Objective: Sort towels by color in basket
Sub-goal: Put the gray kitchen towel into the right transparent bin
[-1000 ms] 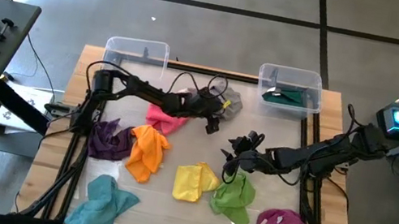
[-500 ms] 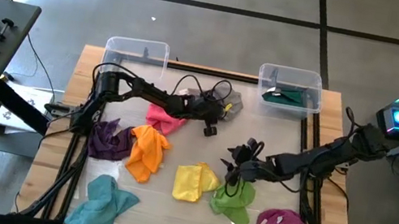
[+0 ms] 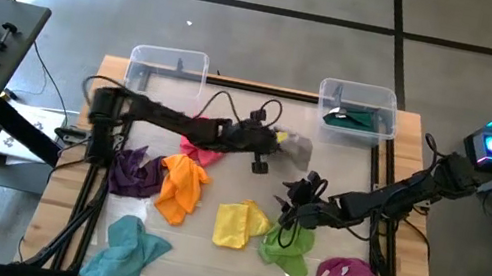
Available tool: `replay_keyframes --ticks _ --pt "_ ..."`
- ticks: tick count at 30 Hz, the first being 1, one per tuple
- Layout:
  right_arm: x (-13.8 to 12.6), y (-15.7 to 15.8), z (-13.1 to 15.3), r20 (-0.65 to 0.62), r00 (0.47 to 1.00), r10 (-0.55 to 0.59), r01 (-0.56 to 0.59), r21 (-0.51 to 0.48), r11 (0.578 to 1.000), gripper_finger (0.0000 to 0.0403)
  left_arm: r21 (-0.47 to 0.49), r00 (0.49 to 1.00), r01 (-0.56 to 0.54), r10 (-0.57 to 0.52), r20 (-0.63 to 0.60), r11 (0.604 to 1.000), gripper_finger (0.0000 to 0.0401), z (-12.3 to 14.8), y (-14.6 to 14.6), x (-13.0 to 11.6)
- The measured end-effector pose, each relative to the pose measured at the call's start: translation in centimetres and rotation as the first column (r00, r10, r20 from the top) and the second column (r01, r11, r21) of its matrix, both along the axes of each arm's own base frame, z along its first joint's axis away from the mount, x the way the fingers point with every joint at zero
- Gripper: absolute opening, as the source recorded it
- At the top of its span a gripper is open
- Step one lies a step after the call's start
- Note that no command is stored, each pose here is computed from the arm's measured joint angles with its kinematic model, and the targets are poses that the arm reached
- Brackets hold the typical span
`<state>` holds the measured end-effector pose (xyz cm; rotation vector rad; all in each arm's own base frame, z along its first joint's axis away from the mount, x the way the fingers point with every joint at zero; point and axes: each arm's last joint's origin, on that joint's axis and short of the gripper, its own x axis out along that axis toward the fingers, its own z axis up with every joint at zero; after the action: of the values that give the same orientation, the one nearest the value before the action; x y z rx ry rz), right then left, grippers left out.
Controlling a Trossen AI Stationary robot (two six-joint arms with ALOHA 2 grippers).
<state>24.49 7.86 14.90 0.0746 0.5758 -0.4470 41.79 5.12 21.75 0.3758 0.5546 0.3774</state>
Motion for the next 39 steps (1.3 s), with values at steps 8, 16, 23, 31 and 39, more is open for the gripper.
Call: replay_keyframes --ticks 8,16,23,31,39 --pt "0.0 0.0 0.0 0.004 1.0 -0.015 0.015 0.01 1.0 0.022 0.214 0.995 -0.1 0.094 0.039 0.972 0.0001 8.9 -3.7 -5.1" --pt "-0.2 -0.1 -0.2 -0.016 1.0 -0.016 0.016 0.001 1.0 0.022 0.24 0.991 -0.131 0.125 0.039 0.962 0.0001 11.9 -5.0 -8.2" --pt "-1.2 -0.5 -1.4 -0.035 0.998 -0.049 0.05 0.028 0.998 0.022 0.243 0.986 -0.165 0.165 0.02 0.956 0.0001 11.9 -5.3 -8.8" --pt "-3.8 1.9 -1.5 0.015 0.996 -0.092 0.093 -0.089 0.992 0.022 0.064 0.991 -0.02 0.012 0.134 0.998 0.0001 11.4 -5.0 -8.2" --pt "-8.8 5.0 1.4 0.188 0.981 -0.051 0.074 -0.122 0.99 0.022 -0.1 0.871 0.324 -0.255 0.419 0.941 0.0001 5.9 -4.4 -6.9"
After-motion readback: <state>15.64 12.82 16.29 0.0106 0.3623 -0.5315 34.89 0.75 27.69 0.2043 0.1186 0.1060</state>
